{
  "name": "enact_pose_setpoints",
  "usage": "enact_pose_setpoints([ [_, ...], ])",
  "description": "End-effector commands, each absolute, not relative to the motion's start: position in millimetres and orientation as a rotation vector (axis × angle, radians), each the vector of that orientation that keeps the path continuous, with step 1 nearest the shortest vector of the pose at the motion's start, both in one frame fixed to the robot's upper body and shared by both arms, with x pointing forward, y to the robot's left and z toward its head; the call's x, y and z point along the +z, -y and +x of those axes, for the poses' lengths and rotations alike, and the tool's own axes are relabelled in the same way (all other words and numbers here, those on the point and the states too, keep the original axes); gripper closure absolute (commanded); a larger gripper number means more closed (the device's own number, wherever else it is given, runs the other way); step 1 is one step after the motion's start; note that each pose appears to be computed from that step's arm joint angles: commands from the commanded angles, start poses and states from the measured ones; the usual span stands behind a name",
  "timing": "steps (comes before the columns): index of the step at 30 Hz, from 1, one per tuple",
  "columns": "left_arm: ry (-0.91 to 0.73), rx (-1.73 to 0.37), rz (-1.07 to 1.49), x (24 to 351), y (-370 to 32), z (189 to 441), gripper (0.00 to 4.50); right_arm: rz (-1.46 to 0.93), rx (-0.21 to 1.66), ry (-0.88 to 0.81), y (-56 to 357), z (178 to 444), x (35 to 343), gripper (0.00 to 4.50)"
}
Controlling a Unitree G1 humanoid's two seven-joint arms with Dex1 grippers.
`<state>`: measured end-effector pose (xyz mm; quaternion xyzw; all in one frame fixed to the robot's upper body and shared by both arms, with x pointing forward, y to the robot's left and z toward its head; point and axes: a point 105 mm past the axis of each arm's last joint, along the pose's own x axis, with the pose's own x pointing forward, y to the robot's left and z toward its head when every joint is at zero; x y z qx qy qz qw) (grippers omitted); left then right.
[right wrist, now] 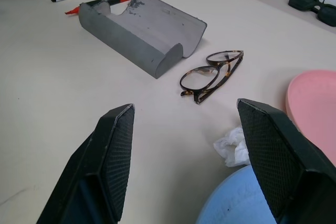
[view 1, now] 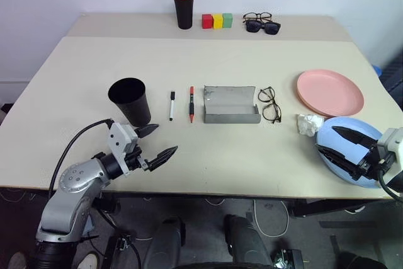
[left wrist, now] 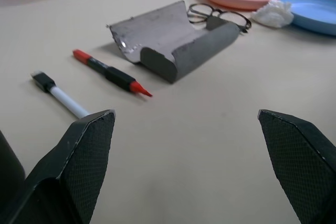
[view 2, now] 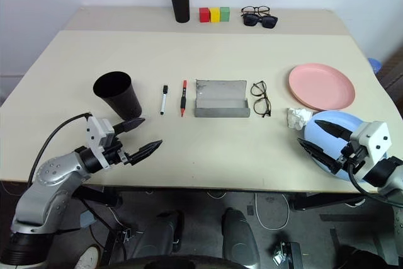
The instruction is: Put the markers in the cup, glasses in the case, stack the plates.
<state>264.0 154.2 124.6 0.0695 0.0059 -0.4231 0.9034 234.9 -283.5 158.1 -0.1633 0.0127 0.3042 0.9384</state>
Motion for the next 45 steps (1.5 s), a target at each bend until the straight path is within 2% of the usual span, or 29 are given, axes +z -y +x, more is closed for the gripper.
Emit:
enact_pose_setpoints([
  [1, 0.027, -0.889, 0.157, 137, -153, 260, 0.0, -0.351, 0.623, 0.001, 284, 235, 163, 1.34],
  [16, 0.033, -0.862, 0.16, 143, -150, 263, 0.0, -0.351, 0.639, 0.012, 283, 236, 161, 1.34],
  [22, 0.039, -0.781, 0.168, 150, -151, 268, 0.0, -0.337, 0.676, 0.026, 276, 238, 161, 1.34],
  [27, 0.058, -0.612, 0.239, 162, -147, 285, 0.0, -0.274, 0.733, 0.096, 261, 250, 173, 1.34],
  [33, -0.074, -0.497, 0.167, 175, -122, 320, 0.0, -0.265, 0.877, 0.179, 222, 275, 185, 1.34],
  [37, -0.145, -0.373, 0.045, 186, -108, 346, 0.0, -0.286, 0.96, 0.193, 206, 282, 192, 1.34],
  [45, -0.353, -0.194, -0.075, 171, -95, 367, 0.0, -0.303, 1.011, 0.211, 198, 288, 200, 1.34],
])
